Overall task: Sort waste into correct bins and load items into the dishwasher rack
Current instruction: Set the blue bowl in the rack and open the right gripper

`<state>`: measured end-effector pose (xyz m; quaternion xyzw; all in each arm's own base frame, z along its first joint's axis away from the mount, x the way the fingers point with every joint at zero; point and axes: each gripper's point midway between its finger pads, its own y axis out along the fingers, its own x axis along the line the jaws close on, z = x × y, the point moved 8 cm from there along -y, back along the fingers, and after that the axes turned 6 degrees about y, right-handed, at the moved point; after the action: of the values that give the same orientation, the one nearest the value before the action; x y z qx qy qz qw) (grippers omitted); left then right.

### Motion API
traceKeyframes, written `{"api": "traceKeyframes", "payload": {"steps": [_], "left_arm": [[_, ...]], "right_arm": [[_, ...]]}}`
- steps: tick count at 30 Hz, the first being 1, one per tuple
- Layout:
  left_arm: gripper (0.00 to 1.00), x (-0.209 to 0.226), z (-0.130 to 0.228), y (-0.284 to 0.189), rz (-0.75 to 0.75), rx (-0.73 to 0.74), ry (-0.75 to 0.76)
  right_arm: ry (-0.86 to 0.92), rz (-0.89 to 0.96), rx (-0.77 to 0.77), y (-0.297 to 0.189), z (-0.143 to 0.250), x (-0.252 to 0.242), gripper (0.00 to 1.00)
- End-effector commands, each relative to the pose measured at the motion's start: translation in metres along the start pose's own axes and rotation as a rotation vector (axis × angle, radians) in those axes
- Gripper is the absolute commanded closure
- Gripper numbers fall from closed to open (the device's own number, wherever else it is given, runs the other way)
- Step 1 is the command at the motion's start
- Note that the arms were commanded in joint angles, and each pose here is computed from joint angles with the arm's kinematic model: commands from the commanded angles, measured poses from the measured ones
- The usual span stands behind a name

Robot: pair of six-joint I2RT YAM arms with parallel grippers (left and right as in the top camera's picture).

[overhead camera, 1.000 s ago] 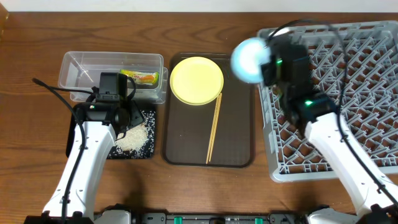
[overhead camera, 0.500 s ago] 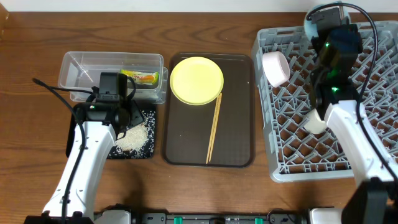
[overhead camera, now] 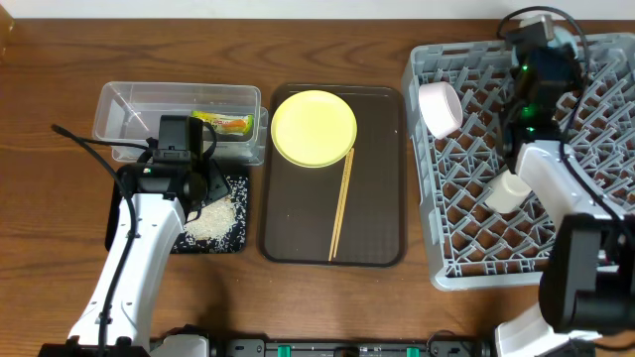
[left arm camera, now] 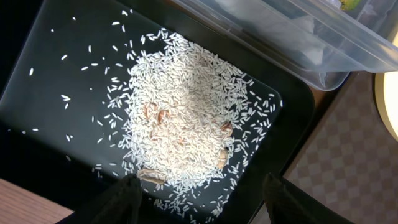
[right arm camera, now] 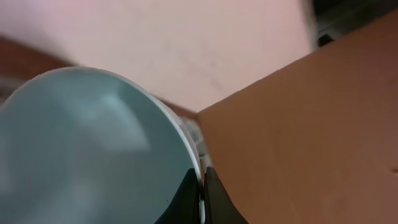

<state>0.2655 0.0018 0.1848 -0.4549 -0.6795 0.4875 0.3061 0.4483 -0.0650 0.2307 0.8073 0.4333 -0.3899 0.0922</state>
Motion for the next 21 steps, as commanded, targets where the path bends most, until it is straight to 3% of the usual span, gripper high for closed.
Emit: {"api": "traceKeyframes", "payload": {"steps": [1,13,16,21], "left_arm": [[0.34,0.003,0.000,0.000,-0.019,-0.007,-0.009],[0.34,0.003,0.000,0.000,-0.019,-0.007,-0.009],[0.34,0.003,0.000,0.000,-0.019,-0.007,-0.010],[0.34,0.003,0.000,0.000,-0.019,-0.008,-0.009]], "right_arm": [[-0.014,-0.022,0.015,0.002,0.001,0.020,0.99],[-0.017,-0.082,0.081,-0.010,0.008,0.058,0.99],[0.080,-0.036,0.148,-0.019,0.012,0.060,0.99],[0.234,-0.221,0.221,-0.038,0.019,0.070,0.99]]}}
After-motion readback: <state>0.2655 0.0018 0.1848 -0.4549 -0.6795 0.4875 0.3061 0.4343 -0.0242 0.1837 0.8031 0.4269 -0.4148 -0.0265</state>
